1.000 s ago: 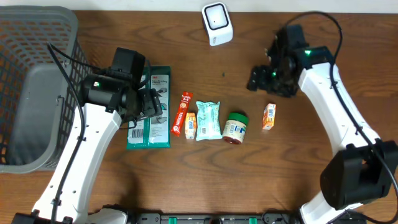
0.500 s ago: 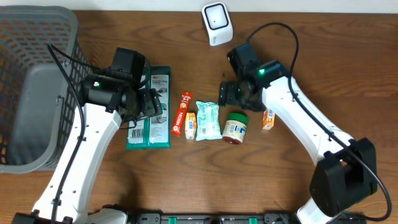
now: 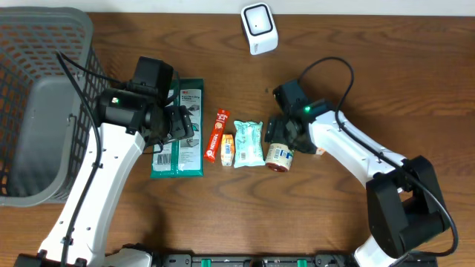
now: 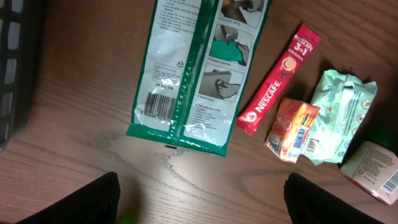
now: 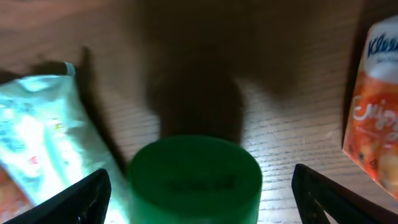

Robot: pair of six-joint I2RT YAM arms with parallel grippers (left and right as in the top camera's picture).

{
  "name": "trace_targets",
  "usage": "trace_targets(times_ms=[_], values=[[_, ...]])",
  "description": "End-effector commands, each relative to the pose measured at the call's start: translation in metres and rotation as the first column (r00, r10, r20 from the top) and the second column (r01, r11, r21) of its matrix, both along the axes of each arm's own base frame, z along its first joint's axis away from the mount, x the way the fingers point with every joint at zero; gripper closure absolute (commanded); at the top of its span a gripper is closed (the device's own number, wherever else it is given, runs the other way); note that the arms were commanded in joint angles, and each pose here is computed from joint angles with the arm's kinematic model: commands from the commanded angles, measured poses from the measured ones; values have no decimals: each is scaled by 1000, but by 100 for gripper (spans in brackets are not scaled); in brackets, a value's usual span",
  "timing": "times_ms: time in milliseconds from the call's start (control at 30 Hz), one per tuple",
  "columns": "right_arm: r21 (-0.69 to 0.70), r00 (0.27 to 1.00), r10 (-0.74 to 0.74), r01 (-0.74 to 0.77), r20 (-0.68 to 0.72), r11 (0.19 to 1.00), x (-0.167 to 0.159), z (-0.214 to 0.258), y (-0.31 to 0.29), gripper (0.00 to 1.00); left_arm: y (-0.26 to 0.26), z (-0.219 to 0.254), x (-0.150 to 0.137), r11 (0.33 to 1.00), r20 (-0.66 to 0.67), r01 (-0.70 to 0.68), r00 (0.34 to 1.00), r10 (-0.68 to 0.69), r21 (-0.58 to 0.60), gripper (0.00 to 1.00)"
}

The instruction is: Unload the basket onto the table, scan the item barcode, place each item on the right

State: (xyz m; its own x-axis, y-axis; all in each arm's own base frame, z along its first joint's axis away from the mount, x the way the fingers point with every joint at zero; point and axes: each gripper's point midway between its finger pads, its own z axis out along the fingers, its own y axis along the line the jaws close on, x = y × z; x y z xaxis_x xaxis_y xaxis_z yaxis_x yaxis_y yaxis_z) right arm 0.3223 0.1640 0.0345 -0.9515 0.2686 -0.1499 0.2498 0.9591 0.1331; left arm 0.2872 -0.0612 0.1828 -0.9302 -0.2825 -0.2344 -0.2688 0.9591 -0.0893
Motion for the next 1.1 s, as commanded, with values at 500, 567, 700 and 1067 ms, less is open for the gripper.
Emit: trace_targets(times_ms=[500,567,700,1067], values=[[23,1000,-6,7,-9,1000,-7,-4,6,25,0,1,-1,1000,2,4,1000,-4,6,15],[25,1000,-5,5,-12,1000,-9,-5,7,26,0,1,-1,1000,2,4,1000,-4,6,15],[29,1000,-2,2,-2,1000,-9,-5,11,28,0,1,-1,1000,2,4,1000,-4,6,15],[31,997,61,-63,49,998,4,4,10,48,0,1,-1,1000,2,4,1000,-4,6,15]])
